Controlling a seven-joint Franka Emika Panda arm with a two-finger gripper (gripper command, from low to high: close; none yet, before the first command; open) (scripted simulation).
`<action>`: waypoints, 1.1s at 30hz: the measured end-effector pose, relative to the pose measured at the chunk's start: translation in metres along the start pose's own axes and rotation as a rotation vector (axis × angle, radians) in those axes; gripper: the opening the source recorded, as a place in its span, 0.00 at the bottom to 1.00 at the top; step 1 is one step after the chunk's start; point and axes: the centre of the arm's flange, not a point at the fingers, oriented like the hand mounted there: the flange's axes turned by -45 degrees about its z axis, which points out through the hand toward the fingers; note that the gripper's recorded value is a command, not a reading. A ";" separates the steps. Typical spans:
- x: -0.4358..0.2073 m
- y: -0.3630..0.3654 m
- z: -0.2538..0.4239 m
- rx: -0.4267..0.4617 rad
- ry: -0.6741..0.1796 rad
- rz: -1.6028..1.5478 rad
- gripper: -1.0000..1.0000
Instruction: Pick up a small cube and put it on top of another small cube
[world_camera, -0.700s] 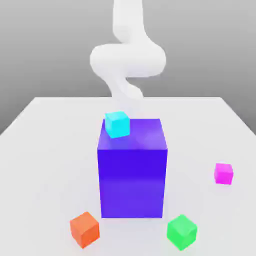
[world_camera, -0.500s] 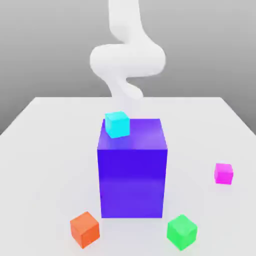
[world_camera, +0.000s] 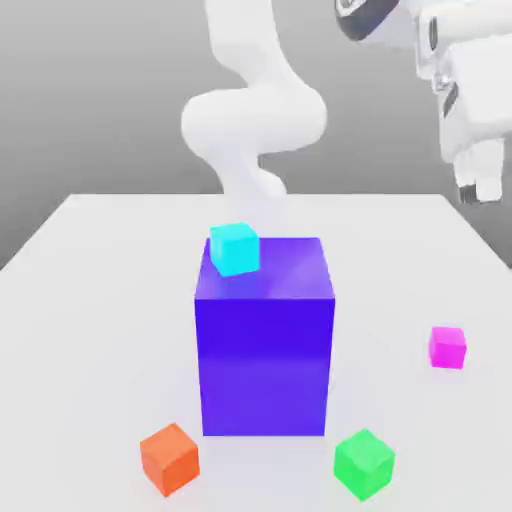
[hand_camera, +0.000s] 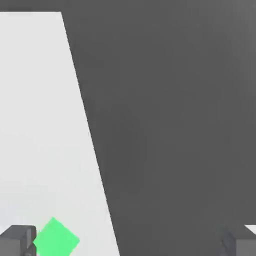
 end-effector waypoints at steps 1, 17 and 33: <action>0.006 -0.009 0.011 0.018 -0.001 -0.065 0.50; 0.070 -0.198 0.138 0.302 0.102 -1.129 0.50; 0.060 -0.278 0.221 0.384 0.170 -1.416 0.00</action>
